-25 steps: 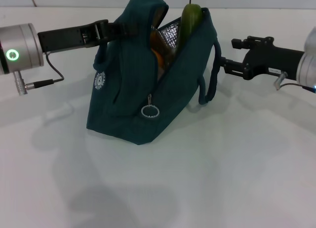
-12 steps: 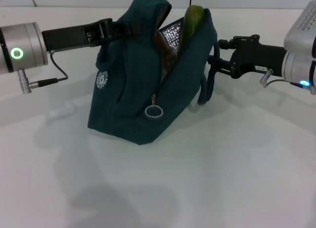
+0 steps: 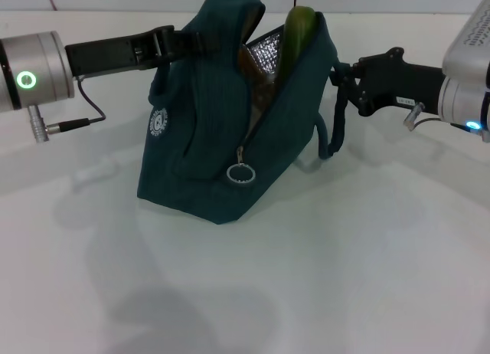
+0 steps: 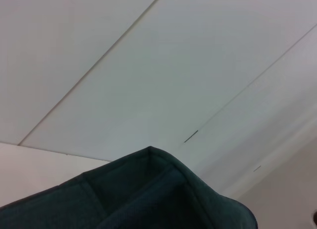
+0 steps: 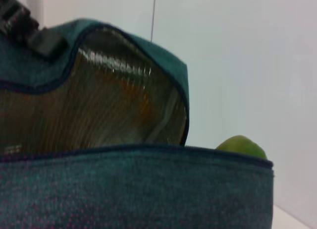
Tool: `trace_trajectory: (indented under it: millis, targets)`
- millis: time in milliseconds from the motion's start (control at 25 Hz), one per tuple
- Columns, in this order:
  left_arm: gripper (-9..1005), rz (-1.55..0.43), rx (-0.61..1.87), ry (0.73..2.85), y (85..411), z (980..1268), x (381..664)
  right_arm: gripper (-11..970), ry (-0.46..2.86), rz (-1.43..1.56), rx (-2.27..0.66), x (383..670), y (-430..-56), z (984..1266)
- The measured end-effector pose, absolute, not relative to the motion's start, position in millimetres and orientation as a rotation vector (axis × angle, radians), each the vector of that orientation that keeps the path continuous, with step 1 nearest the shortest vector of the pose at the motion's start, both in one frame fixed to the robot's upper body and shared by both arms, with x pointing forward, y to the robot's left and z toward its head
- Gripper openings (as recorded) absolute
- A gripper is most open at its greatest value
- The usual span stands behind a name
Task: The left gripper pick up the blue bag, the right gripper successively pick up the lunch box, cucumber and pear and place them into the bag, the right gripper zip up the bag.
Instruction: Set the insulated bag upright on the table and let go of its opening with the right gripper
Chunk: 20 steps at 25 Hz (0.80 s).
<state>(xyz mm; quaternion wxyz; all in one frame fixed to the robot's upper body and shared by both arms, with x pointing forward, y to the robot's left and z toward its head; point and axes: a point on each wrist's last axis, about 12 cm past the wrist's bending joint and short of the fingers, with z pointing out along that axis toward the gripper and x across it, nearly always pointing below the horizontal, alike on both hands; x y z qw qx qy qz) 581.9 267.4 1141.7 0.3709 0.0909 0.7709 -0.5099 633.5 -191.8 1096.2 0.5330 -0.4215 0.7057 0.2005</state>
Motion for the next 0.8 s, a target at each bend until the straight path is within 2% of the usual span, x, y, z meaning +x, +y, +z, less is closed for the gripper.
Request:
trace_trajectory:
  millis: [120, 360, 560, 800]
  targets:
    - [48, -1.307, 0.232, 1.977, 267.6, 1141.6, 581.8, 151, 1.657, 0.497, -0.973, 631.2, -194.9, 1098.0]
    - [48, -1.322, 0.208, 1.949, 271.7, 1140.5, 578.0, 68, 1.572, 0.572, -0.904, 620.1, -208.3, 1109.0]
    - [48, -1.347, 0.205, 1.938, 276.4, 1134.7, 567.5, 68, 1.422, 0.598, -0.904, 601.2, -220.8, 1138.7]
    - [47, -1.414, 0.144, 1.867, 277.0, 1123.7, 559.7, 68, 1.354, 0.645, -0.896, 576.1, -246.7, 1155.5]
